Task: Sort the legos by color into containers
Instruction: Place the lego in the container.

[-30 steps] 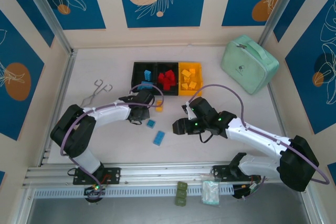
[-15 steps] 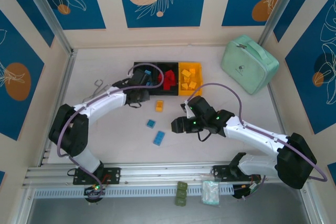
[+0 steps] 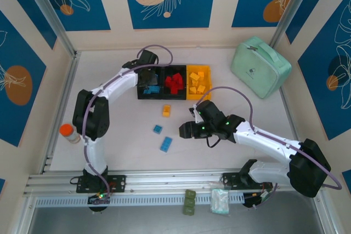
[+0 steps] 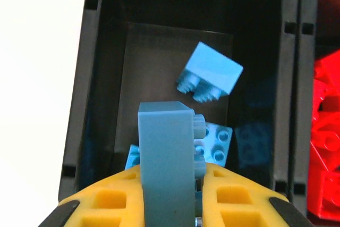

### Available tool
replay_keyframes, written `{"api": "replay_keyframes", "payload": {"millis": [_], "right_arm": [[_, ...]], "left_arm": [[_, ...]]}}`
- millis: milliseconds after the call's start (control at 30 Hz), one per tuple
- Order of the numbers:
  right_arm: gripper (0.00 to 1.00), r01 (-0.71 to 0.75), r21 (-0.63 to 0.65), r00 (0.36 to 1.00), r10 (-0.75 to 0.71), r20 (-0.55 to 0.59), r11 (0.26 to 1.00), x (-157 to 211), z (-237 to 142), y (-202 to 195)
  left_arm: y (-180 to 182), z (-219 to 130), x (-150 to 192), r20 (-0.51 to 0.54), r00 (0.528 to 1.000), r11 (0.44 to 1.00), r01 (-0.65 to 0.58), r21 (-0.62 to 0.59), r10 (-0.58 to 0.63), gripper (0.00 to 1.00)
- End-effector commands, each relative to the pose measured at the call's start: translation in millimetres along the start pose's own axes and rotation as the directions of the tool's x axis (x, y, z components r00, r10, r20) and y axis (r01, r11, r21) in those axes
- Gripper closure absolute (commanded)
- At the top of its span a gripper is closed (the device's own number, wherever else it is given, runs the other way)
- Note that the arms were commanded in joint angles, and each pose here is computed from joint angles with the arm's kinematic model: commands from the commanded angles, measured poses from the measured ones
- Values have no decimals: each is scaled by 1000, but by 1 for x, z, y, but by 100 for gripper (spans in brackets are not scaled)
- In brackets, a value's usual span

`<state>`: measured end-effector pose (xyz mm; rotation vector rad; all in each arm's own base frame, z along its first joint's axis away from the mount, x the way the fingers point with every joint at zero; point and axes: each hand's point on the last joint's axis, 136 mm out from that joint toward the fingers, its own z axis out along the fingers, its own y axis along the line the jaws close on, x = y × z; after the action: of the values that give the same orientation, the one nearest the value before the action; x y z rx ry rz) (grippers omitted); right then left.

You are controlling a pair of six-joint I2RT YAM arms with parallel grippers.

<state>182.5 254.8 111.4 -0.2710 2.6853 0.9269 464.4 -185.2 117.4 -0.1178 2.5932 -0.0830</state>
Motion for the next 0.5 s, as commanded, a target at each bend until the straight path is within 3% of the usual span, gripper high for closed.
{"api": "replay_keyframes", "payload": {"millis": [0,333,467], "right_arm": [[40,-9,-1,1000,9,17,1000,-6,-3,4],[40,-17,6,1000,17,15,1000,-6,-2,3],[40,-14,2,1000,14,17,1000,-7,-3,5]], "left_arm": [[3,9,-4,-45,997,998,-58,-31,56,93],[14,30,-9,-64,994,987,-96,-130,89,90],[15,32,-9,-66,993,984,-104,-147,95,77]]}}
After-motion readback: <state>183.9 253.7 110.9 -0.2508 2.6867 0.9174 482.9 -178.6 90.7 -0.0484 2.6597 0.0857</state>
